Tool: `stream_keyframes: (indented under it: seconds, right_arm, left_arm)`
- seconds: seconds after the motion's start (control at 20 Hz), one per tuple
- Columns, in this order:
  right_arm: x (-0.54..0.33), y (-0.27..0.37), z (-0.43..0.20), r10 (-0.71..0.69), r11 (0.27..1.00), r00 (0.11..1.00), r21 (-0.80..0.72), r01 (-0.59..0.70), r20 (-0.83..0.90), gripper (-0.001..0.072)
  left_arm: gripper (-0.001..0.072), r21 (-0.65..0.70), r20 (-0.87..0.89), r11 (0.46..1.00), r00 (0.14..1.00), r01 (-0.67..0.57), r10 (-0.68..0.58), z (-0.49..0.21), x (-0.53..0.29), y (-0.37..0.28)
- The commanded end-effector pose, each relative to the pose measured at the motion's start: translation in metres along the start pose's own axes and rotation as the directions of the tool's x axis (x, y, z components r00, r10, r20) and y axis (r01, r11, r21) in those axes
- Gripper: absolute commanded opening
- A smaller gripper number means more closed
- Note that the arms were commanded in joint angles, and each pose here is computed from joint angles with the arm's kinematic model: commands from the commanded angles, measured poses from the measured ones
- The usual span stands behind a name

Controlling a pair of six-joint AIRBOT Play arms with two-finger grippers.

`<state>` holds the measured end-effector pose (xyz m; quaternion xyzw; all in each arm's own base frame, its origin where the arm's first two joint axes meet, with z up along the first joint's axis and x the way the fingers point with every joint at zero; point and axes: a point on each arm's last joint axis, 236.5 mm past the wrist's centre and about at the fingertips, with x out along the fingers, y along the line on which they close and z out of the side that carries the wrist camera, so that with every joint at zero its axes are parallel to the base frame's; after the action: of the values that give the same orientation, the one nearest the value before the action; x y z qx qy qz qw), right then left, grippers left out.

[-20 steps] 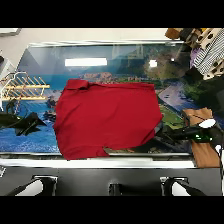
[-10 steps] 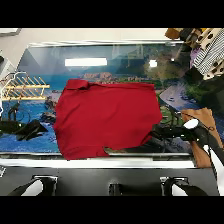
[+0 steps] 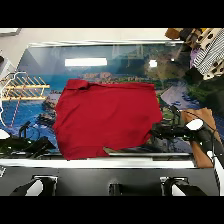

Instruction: Fold the clothes and pants, and hang the long-sleeved shirts on hangers.

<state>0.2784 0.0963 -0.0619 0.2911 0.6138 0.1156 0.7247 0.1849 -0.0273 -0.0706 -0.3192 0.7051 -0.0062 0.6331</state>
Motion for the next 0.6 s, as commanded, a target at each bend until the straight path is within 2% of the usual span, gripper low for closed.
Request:
stream_keyframes:
  seconds: [0.0,0.2,0.55]
  right_arm:
    - [-0.009,0.010,-0.007,0.021,1.000,1.000,-0.014,-0.021,-0.007,0.0027]
    - [-0.013,0.016,-0.015,0.038,0.999,0.999,-0.022,-0.039,-0.031,0.0027]
    - [-0.014,0.026,-0.021,0.078,0.997,0.995,-0.005,-0.078,-0.056,0.0028]
  left_arm:
    - [0.0413,-0.038,-0.004,0.999,0.999,0.037,-0.037,-0.006,0.014,-0.002]
    - [0.0413,-0.062,0.041,0.993,0.994,0.100,-0.097,0.002,0.022,-0.013]
    - [0.0413,0.028,-0.007,0.998,0.998,0.062,-0.062,-0.009,0.042,-0.025]
